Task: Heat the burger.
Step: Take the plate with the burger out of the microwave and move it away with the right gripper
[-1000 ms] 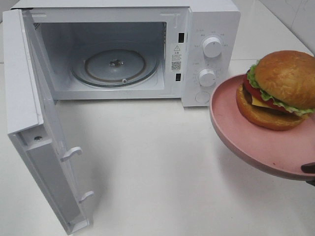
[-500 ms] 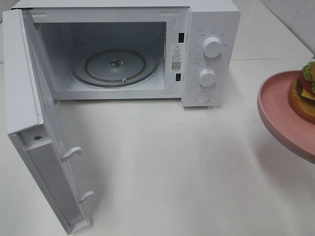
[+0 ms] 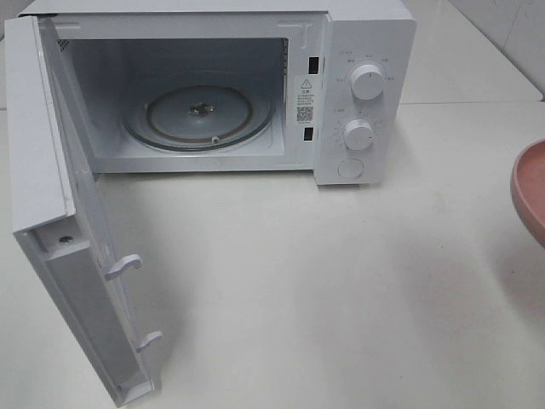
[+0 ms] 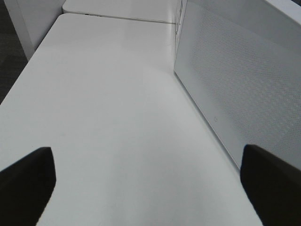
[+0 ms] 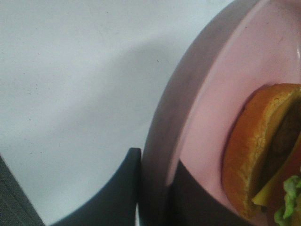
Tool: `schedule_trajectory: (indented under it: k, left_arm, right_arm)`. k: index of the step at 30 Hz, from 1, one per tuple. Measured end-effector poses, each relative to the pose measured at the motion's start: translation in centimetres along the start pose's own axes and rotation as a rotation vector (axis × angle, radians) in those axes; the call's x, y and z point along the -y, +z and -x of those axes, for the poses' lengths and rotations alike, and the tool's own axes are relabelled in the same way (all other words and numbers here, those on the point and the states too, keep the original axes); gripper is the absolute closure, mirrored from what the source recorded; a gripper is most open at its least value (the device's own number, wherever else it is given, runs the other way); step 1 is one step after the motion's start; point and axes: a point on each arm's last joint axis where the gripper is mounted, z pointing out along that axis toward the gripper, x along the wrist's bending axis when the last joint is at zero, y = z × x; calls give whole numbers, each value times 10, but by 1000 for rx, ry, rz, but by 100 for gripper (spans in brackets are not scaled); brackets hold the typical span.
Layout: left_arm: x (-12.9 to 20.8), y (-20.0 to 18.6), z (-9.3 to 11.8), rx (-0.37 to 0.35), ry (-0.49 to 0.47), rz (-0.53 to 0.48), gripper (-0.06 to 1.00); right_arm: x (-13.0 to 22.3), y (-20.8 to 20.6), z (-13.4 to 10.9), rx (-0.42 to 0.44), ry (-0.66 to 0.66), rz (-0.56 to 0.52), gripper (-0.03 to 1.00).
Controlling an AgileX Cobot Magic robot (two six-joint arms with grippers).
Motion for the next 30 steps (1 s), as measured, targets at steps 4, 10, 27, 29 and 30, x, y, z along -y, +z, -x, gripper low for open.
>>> schedule_trajectory:
  k: [4,10,27,29,30]
  left_arm:
    - [0,0,0,0,0,0,-4]
    - [0,0,0,0,0,0,-4]
    - [0,0,0,0,0,0,-4]
    - [0,0,0,0,0,0,-4]
    - [0,0,0,0,0,0,-4]
  right_arm:
    - [1,1,1,14,47,-30,84]
    - [-5,11,1,-10,92,-141,84]
    - [-35,28,16,37,411,-299,84]
    - [-38,29,17,33,424,-307,84]
    - [-45,31,20,40,466,-323,84]
